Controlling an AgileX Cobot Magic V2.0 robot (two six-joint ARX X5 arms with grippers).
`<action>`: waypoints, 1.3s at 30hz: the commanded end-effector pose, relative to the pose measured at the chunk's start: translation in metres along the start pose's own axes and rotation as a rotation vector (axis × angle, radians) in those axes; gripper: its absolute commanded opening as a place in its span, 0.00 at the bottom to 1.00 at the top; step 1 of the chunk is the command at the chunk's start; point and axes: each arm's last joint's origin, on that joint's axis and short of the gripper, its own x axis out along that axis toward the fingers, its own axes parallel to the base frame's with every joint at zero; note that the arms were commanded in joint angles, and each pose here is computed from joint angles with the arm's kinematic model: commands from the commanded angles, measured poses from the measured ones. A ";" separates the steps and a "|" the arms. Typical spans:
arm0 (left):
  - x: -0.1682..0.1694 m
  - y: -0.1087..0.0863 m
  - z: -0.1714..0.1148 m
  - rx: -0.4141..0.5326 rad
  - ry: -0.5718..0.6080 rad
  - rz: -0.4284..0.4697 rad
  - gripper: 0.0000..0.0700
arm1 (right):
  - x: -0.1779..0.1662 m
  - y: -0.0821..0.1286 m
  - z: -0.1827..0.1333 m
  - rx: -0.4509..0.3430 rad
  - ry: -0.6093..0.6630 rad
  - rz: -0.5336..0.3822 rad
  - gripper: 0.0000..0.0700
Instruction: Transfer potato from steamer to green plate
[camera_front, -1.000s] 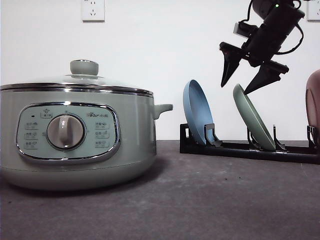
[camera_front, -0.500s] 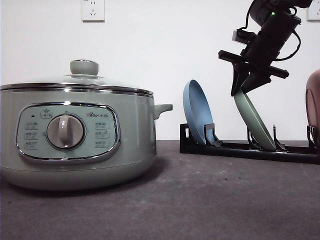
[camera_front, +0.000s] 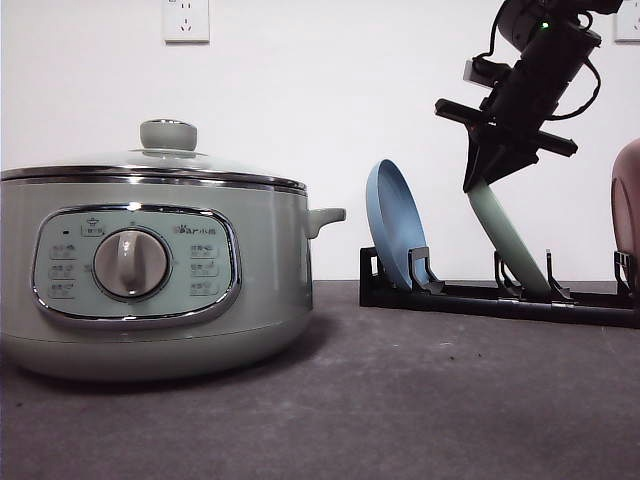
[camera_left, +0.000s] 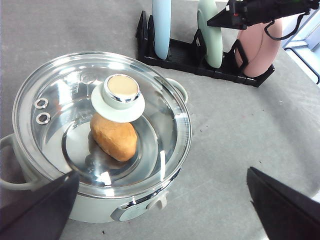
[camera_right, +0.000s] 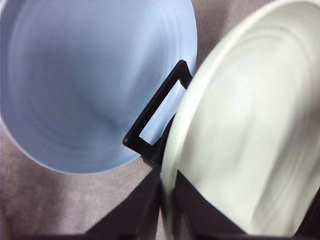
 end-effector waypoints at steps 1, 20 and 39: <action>-0.003 -0.002 0.005 0.021 -0.019 -0.007 0.97 | -0.018 0.008 0.012 -0.027 -0.066 0.015 0.01; -0.002 -0.002 0.005 0.023 -0.021 -0.007 0.97 | -0.165 0.082 -0.001 -0.235 -0.168 0.110 0.01; -0.002 -0.002 0.005 0.023 -0.021 -0.006 0.97 | -0.174 0.165 -0.127 -0.708 0.341 0.015 0.01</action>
